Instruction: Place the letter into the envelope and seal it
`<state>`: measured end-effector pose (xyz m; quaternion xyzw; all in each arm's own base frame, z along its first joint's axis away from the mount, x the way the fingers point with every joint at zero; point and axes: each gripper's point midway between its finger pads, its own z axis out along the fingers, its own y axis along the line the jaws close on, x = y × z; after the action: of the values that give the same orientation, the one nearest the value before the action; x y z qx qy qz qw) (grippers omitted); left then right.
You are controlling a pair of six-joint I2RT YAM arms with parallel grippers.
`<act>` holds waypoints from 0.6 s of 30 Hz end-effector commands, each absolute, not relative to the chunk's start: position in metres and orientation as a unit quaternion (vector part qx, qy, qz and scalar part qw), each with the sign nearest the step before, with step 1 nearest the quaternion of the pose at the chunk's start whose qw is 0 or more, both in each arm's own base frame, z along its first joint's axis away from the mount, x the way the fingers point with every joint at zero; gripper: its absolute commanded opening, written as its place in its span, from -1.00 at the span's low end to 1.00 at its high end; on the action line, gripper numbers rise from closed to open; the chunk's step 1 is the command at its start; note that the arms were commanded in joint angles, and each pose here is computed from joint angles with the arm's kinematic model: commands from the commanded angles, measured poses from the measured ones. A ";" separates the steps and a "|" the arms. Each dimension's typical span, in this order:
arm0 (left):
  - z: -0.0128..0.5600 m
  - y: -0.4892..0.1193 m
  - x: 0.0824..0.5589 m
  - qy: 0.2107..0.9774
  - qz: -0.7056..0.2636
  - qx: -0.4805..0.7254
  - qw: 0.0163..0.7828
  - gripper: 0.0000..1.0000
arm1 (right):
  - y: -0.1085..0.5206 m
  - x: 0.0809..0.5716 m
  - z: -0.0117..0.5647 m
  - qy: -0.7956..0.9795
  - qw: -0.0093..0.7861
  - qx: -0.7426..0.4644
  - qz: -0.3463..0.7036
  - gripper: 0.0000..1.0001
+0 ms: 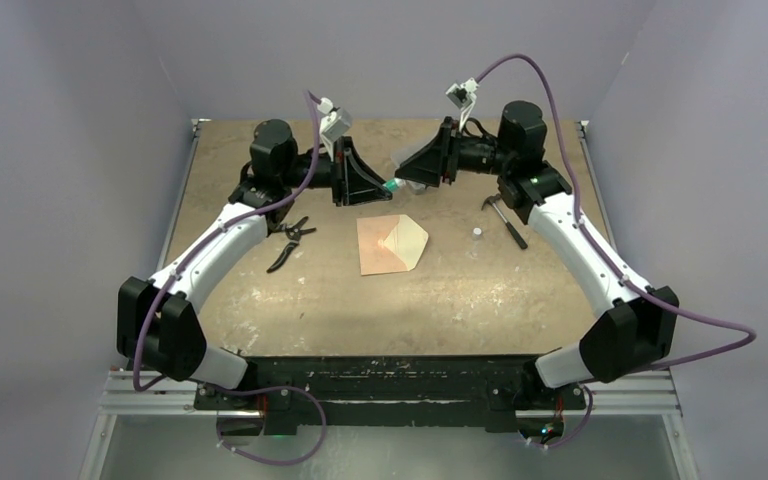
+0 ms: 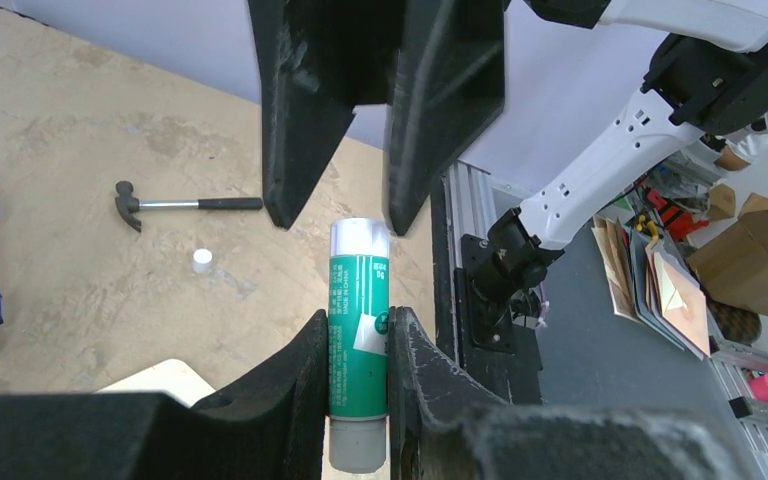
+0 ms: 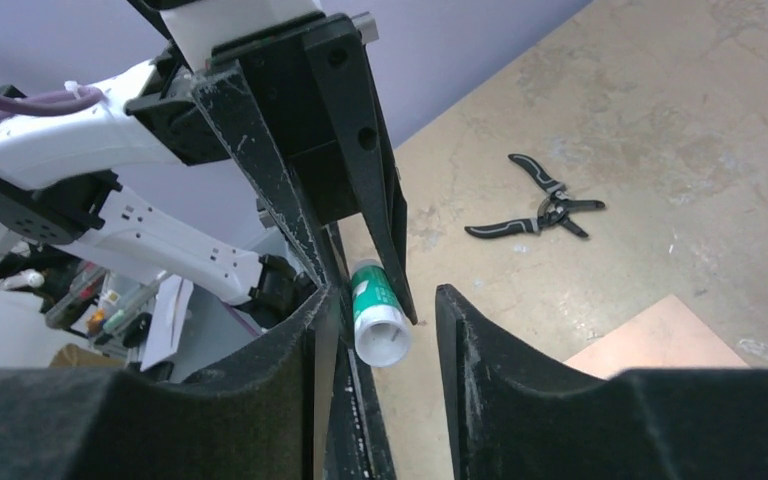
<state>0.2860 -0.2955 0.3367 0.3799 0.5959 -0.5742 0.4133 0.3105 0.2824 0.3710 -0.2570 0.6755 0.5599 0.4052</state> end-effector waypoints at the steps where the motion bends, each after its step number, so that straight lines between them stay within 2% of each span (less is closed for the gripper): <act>1: 0.359 -0.296 0.289 0.571 -0.562 0.402 0.444 -1.00 | 0.289 0.304 0.376 0.666 0.398 -0.274 0.568 0.06; 3: 0.359 -0.296 0.290 0.570 -0.560 0.403 0.446 -1.00 | 0.289 0.302 0.375 0.666 0.397 -0.275 0.568 0.22; 5: 0.360 -0.296 0.289 0.568 -0.560 0.405 0.447 -1.00 | 0.289 0.302 0.374 0.666 0.397 -0.278 0.568 0.24; 6: 0.360 -0.296 0.289 0.568 -0.560 0.405 0.448 -1.00 | 0.289 0.301 0.371 0.671 0.388 -0.275 0.569 0.18; 7: 0.361 -0.296 0.289 0.568 -0.559 0.405 0.448 -1.00 | 0.289 0.300 0.369 0.673 0.382 -0.274 0.571 0.11; 9: 0.361 -0.295 0.290 0.569 -0.556 0.407 0.449 -1.00 | 0.289 0.299 0.367 0.676 0.378 -0.273 0.571 -0.21; 11: 0.361 -0.295 0.290 0.570 -0.553 0.406 0.452 -1.00 | 0.289 0.298 0.368 0.674 0.381 -0.273 0.572 -0.43; 17: 0.359 -0.294 0.303 0.575 -0.526 0.402 0.482 -1.00 | 0.294 0.304 0.372 0.686 0.368 -0.224 0.587 -1.00; 18: 0.358 -0.293 0.303 0.567 -0.514 0.412 0.494 -1.00 | 0.296 0.308 0.372 0.693 0.362 -0.199 0.591 -1.00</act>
<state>0.2917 -0.2955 0.3397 0.3898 0.5936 -0.5577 0.4297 0.3050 0.2895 0.3600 -0.2433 0.6911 0.5724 0.3681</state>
